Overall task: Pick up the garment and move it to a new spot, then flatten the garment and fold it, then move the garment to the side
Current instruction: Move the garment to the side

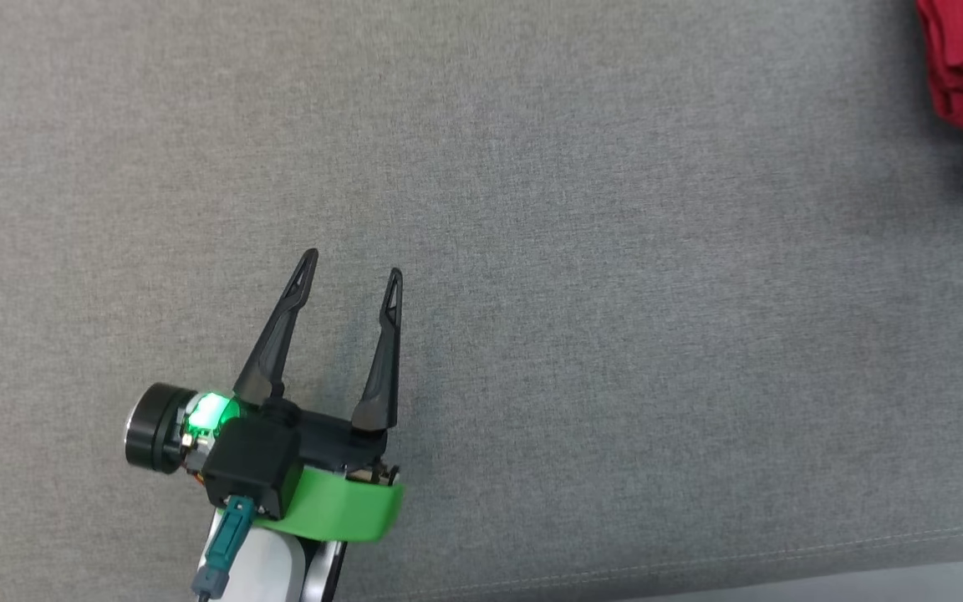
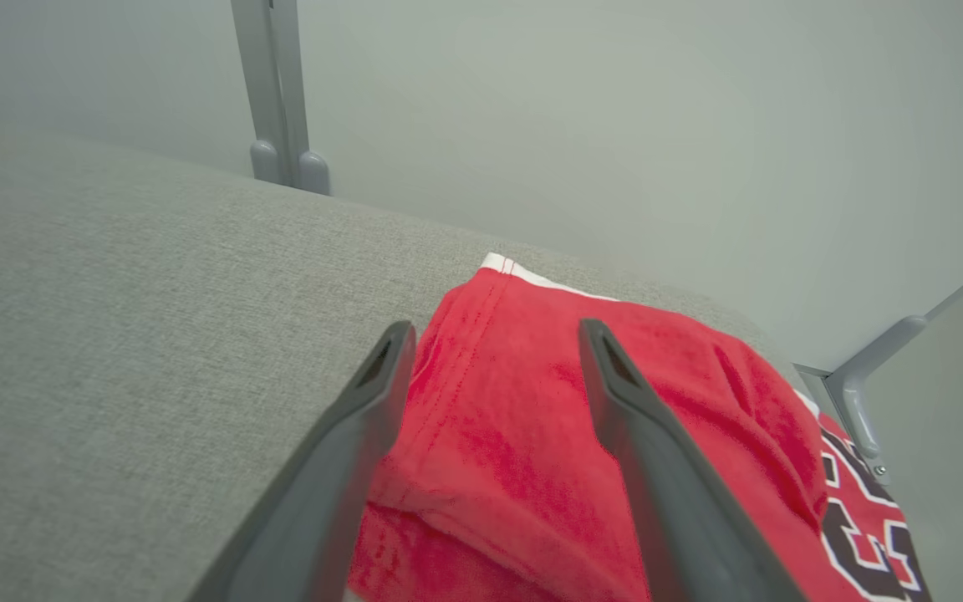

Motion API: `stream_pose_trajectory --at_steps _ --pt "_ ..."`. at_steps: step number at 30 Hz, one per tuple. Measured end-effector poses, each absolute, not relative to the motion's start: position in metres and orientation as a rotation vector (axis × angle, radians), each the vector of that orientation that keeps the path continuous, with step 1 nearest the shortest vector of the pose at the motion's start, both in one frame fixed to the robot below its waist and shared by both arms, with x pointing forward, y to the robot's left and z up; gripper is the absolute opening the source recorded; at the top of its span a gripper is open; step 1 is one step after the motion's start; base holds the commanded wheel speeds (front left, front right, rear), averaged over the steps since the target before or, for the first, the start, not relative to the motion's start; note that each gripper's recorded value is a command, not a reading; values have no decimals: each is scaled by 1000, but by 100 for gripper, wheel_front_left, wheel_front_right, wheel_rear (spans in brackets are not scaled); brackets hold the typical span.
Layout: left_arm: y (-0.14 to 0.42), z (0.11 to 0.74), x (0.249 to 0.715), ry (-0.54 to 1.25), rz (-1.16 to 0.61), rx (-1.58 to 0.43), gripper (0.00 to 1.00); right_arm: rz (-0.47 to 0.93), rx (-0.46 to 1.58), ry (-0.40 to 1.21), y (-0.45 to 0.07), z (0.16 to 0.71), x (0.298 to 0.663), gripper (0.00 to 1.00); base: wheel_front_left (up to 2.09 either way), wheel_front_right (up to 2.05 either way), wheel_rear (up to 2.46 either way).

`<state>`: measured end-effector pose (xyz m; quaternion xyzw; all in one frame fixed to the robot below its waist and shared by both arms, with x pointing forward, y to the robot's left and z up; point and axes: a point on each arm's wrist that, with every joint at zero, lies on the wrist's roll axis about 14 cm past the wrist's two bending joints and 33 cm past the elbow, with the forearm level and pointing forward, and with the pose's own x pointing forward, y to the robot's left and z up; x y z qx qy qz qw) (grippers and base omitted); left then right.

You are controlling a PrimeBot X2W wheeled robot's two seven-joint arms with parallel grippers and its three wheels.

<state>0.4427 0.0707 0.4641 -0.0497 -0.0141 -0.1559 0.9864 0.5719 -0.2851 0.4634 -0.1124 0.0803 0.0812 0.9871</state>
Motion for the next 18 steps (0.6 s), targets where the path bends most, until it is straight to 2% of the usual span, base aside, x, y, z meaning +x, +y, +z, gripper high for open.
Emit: stream_pose_trajectory --at_steps 10,18 --pt "92 489 402 -43 -223 -127 100 263 24 118 -197 468 493 100 0 0 0" --pt "113 506 366 -69 -146 -157 100 295 142 21 -151 492 426 100 0 0 0"
